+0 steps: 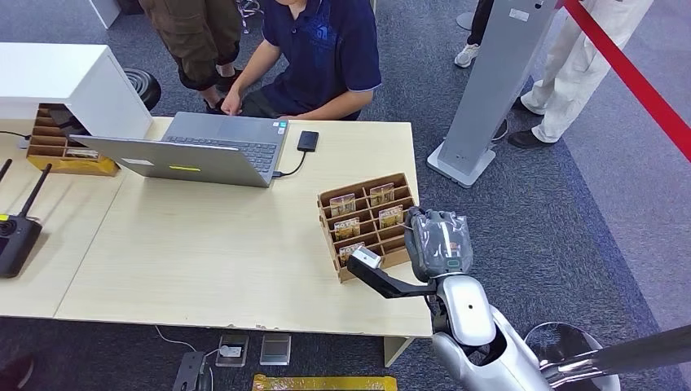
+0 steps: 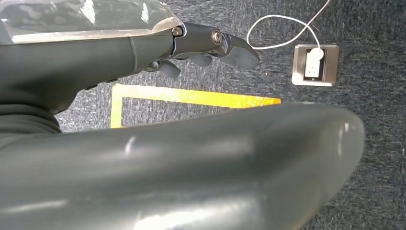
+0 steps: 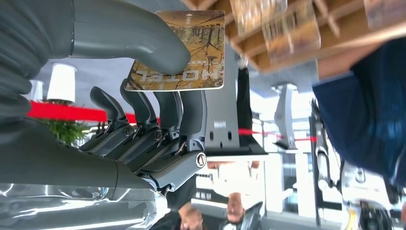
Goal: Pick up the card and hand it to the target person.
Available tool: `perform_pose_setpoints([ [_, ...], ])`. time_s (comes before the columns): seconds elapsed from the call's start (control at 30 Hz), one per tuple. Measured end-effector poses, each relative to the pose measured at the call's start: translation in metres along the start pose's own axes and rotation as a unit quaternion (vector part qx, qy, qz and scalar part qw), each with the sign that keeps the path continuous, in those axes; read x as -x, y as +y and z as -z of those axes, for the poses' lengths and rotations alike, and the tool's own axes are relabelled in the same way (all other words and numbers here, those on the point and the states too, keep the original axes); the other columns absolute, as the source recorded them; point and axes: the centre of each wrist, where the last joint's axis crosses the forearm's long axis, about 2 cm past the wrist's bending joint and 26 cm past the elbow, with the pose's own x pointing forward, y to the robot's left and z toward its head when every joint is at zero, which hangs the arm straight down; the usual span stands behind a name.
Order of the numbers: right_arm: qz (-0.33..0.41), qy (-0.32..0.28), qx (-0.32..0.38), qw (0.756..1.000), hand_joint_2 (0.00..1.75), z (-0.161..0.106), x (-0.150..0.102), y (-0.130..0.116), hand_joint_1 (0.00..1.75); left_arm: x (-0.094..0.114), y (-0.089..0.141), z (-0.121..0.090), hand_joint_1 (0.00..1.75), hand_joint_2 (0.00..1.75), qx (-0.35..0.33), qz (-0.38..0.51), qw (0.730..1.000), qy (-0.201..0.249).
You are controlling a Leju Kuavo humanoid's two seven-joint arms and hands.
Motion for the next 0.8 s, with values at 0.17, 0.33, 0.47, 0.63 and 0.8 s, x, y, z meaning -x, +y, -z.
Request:
perform_pose_setpoints([
  [0.17,0.003,-0.005,0.034,0.999,1.75,0.007,0.006,-0.024,1.53,0.000,0.000,0.000,0.00,0.00,0.000,-0.003,1.000,-0.001],
  [0.33,0.017,-0.011,0.068,0.997,1.75,0.010,0.009,-0.045,1.58,0.000,0.000,0.000,0.00,0.00,-0.001,-0.004,1.000,-0.001],
  [0.47,0.038,-0.017,0.107,0.993,1.75,0.017,0.014,-0.062,1.61,0.000,0.000,0.000,0.00,0.00,0.000,-0.004,1.000,-0.001],
  [0.63,0.060,-0.037,0.161,0.984,1.75,0.037,0.023,-0.087,1.61,0.000,0.000,0.000,0.00,0.00,0.007,0.000,1.000,-0.004],
  [0.8,0.050,-0.050,0.205,0.976,1.75,0.069,0.033,-0.103,1.58,-0.001,-0.001,0.000,0.00,0.00,0.018,0.010,1.000,-0.010],
])
